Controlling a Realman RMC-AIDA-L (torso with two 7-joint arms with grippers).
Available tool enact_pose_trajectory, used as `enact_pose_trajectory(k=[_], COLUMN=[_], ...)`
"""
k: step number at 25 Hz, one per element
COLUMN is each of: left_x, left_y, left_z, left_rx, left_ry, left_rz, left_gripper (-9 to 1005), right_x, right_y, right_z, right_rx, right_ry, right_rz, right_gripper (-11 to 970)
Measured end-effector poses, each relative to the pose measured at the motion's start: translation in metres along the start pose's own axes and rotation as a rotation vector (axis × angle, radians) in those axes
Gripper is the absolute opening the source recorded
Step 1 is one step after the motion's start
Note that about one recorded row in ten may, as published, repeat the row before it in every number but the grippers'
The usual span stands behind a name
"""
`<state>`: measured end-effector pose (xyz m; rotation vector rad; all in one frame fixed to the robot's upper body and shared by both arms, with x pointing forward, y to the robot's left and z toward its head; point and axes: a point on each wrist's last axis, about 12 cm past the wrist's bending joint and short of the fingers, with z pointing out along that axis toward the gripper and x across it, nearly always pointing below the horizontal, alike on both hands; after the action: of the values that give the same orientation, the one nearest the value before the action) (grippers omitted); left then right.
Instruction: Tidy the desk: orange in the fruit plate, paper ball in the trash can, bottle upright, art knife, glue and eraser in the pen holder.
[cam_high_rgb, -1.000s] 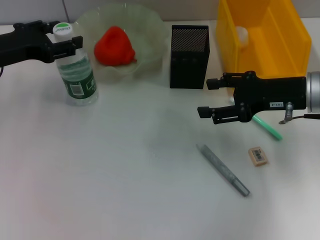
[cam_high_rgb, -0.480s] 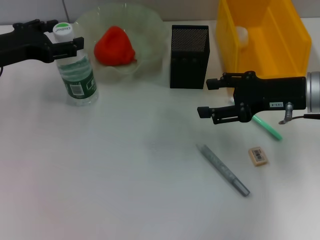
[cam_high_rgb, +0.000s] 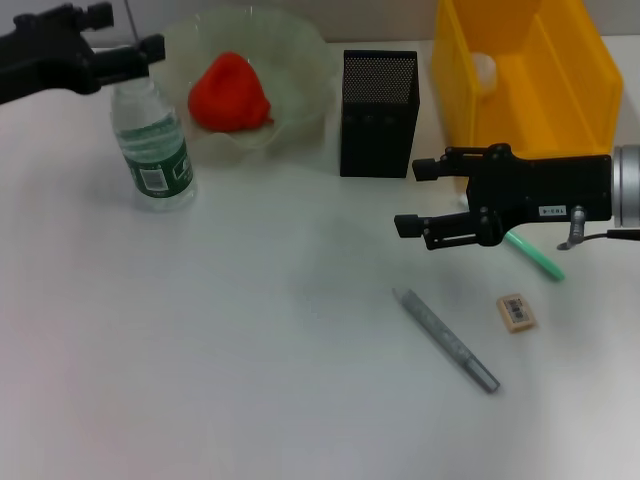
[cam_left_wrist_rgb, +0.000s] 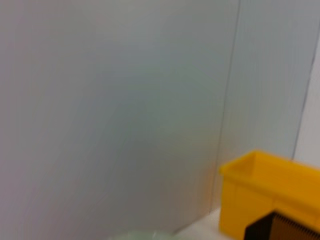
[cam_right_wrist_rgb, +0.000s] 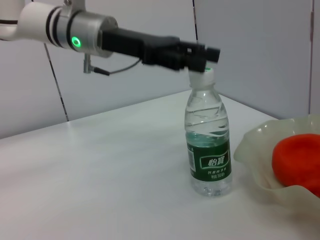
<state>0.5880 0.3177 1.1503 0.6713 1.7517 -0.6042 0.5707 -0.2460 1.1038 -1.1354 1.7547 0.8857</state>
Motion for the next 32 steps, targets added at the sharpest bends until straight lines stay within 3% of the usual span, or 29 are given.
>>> enact_pose_trajectory(k=[8, 11, 17, 21, 28, 29, 32], left_x=[-0.016, -0.020, -0.013, 0.019, 0.037, 0.057, 0.057], left_y=[-0.007, -0.022, -0.038, -0.056, -0.062, -0.067, -0.067], left_z=[-0.023, -0.037, -0.041, -0.040, -0.037, -0.034, -0.034], left_rx=[0.085, 0.259, 0.398, 0.512, 0.519, 0.501, 0.501], left_ry=[-0.167, -0.216, -0.217, -0.227, -0.208, -0.183, -0.183], left_rz=[-0.019, -0.016, -0.033, -0.070, -0.074, -0.059, -0.059], left_gripper=[860, 860, 860, 860, 859, 859, 859], right_x=[0.000, 0.000, -0.004, -0.006, -0.010, -0.010, -0.012], right_y=[-0.001, -0.001, -0.003, -0.004, -0.005, -0.005, -0.006], right_z=[0.000, 0.001, 0.002, 0.003, 0.004, 0.004, 0.004], right_rx=[0.007, 0.007, 0.005, 0.005, 0.002, 0.002, 0.003], right_ry=[0.002, 0.002, 0.003, 0.004, 0.002, 0.003, 0.004], right_rz=[0.001, -0.002, -0.013, -0.017, -0.019, -0.019, -0.023], right_gripper=[821, 821, 821, 821, 821, 821, 821])
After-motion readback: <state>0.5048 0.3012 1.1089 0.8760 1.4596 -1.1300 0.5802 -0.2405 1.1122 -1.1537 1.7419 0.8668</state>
